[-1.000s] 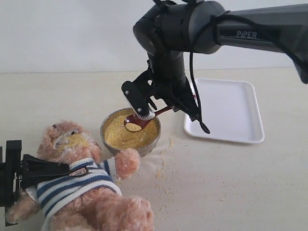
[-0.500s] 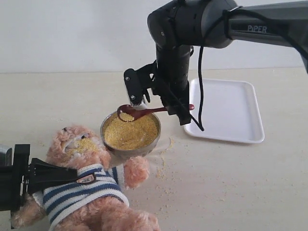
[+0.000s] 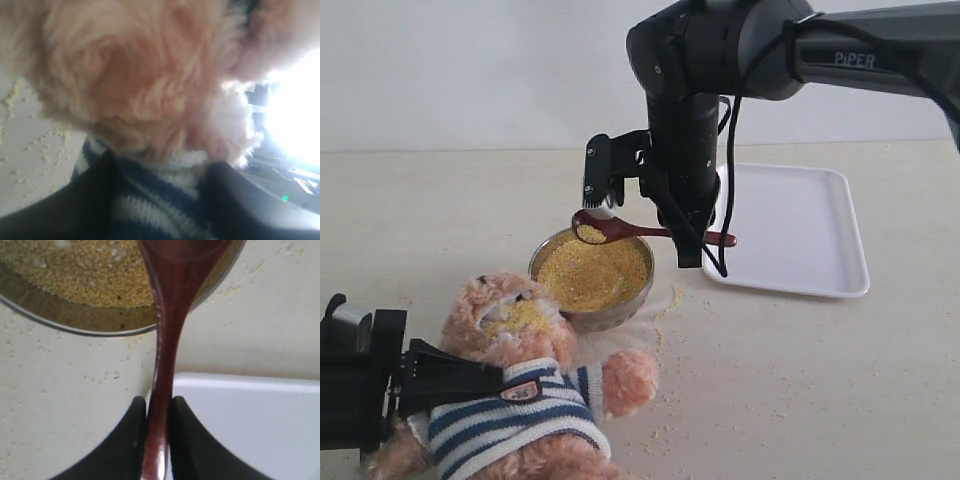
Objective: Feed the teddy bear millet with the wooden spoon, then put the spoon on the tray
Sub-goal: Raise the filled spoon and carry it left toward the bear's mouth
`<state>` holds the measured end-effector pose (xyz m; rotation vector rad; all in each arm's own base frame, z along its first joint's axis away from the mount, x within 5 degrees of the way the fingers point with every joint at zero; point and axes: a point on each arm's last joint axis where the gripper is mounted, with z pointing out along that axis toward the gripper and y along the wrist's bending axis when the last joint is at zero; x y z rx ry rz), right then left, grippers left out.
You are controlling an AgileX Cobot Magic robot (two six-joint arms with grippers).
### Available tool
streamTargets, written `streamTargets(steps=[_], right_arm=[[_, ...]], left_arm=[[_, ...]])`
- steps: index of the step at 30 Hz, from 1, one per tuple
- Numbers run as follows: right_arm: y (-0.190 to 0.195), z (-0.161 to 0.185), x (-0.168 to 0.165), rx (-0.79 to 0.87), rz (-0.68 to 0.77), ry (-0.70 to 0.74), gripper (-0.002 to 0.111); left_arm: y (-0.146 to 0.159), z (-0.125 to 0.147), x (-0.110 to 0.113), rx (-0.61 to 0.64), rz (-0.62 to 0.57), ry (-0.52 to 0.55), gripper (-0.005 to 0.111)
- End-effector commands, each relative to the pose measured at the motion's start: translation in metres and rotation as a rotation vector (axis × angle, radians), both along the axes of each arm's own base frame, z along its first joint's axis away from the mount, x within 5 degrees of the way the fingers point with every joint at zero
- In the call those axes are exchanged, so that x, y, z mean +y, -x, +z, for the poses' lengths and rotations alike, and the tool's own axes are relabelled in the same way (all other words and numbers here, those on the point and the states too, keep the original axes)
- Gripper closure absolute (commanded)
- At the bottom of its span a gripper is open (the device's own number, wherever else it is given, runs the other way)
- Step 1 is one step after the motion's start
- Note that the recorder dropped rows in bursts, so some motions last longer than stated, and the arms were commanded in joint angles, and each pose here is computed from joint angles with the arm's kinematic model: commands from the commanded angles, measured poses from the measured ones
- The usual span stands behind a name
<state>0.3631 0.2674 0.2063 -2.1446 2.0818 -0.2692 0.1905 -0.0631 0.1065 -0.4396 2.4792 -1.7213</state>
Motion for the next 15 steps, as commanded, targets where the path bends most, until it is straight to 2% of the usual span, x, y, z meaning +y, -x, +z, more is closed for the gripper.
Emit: streamTargets(steps=[1,15], right_arm=[[0.0055,0.0082,-0.0043,0.055,-0.06,-0.01,0.109],[0.0123,0.0082,0.0039,0.133,-0.213,-0.126,0.109]], left_arm=[[-0.0055,0.0043,-0.0058,-0.026,-0.009,0.036,0.102],[-0.0058,0.0044,-0.0058,-0.035,-0.013,0.033,0.102]])
